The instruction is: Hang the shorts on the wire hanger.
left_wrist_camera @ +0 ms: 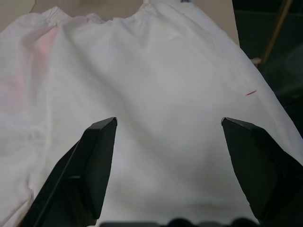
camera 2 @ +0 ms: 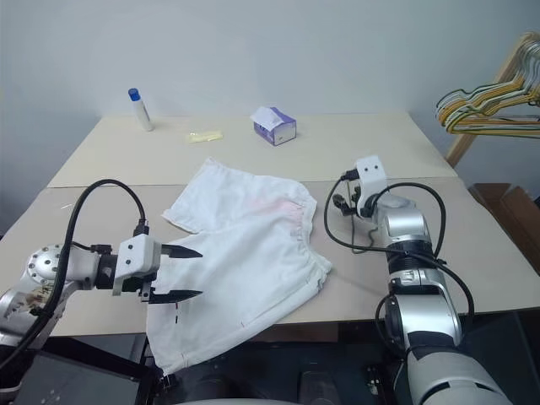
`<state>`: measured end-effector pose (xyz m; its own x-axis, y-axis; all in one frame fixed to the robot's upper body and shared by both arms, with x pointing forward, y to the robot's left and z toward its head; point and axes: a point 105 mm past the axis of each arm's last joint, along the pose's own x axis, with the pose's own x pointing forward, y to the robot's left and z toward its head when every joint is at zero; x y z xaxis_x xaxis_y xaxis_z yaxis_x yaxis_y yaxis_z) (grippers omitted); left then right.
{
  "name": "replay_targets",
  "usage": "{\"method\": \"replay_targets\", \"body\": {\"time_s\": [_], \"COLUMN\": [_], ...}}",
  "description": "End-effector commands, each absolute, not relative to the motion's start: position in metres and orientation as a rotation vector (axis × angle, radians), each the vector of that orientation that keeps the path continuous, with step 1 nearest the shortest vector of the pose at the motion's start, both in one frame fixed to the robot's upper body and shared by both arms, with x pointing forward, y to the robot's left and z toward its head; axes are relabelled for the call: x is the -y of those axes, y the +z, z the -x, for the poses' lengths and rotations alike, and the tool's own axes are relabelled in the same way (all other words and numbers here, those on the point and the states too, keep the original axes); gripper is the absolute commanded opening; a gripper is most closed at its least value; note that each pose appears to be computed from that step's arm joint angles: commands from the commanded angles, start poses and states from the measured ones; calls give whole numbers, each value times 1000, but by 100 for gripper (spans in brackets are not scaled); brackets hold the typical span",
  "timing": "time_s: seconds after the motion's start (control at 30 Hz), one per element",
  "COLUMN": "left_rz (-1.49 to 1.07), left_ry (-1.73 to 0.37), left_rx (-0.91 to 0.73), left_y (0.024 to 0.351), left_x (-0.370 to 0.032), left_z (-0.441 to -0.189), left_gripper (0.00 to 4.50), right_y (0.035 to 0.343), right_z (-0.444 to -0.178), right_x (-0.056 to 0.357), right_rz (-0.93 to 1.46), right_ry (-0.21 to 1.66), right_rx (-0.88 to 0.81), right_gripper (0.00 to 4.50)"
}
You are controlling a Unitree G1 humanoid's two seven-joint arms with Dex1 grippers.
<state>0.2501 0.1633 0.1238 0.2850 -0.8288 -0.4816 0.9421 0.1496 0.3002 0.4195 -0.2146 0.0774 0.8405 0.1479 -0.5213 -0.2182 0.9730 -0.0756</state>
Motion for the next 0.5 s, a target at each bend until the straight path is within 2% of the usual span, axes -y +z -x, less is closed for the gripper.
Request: {"method": "replay_targets", "body": {"time_s": [0.03,0.17,0.27,0.5], "left_rz": [-590,-543,-521,-495], "left_ry": [-1303,-1317,-1321,-1318], "left_rx": [-149,-108,-94,-68], "left_y": [138,147,151,153], "left_x": [-156,-153,-152,-150], "left_z": [-252,-252,-252,-253], "left_gripper": [383,383,383,383], "right_y": [71,51,42,30], "right_z": [-415,-408,-403,-398], "right_x": [212,215,216,215], "right_rz": [133,97,95,122], "right_ry": [198,158,151,145], "right_rx": [-567,-634,-672,-725], "right_gripper": [447,447,392,151]}}
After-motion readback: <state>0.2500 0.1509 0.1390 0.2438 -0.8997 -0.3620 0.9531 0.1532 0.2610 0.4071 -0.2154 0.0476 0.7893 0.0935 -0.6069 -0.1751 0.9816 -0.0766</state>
